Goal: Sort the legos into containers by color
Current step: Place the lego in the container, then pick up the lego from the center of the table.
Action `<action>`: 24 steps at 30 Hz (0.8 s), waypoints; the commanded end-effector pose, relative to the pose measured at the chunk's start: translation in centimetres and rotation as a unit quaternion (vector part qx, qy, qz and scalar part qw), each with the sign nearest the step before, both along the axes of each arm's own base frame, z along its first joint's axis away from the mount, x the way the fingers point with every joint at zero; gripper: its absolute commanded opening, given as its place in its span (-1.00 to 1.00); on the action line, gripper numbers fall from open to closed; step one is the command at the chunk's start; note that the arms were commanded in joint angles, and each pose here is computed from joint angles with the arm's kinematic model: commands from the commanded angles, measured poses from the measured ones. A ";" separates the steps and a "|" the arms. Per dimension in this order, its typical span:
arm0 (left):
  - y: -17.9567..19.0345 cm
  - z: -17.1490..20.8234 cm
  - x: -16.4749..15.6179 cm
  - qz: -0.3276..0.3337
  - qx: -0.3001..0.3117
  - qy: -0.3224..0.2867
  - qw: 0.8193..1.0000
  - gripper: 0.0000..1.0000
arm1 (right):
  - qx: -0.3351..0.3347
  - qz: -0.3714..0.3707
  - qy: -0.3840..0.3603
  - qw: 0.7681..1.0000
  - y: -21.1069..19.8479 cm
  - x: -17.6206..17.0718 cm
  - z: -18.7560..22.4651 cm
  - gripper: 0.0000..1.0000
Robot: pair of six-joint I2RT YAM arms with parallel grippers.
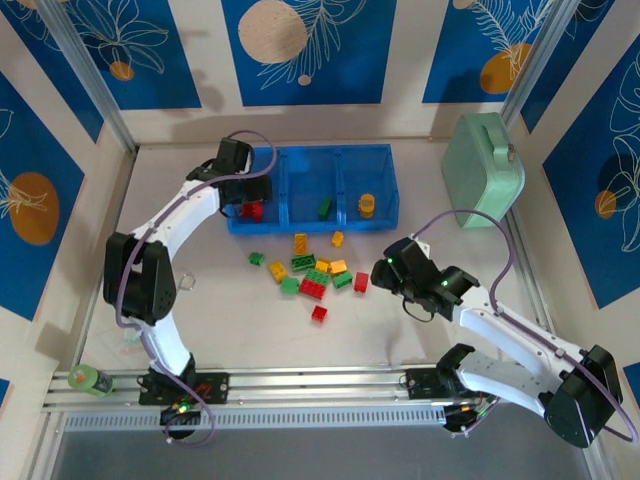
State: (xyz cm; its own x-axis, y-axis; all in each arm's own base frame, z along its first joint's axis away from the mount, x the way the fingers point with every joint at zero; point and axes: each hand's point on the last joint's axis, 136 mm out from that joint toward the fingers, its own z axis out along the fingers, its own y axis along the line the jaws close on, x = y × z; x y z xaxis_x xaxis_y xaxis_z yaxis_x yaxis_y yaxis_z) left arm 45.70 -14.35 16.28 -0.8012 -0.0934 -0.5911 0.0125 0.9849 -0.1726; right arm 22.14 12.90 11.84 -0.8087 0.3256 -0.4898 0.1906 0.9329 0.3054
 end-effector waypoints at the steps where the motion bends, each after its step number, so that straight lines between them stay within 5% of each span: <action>1: -0.4 3.1 -1.0 -0.016 -0.007 -0.025 1.000 0.64 | 0.004 -0.003 -0.010 1.000 0.5 0.5 1.0 0.36; 10: -2.8 4.9 -8.0 -0.068 -0.023 -0.054 0.996 0.63 | -0.014 0.040 0.041 0.998 3.1 1.4 -0.5 0.43; 24: -3.6 -2.8 -18.7 -0.092 -0.058 0.001 0.994 0.61 | -0.067 0.055 0.121 0.989 6.0 2.6 -5.5 0.29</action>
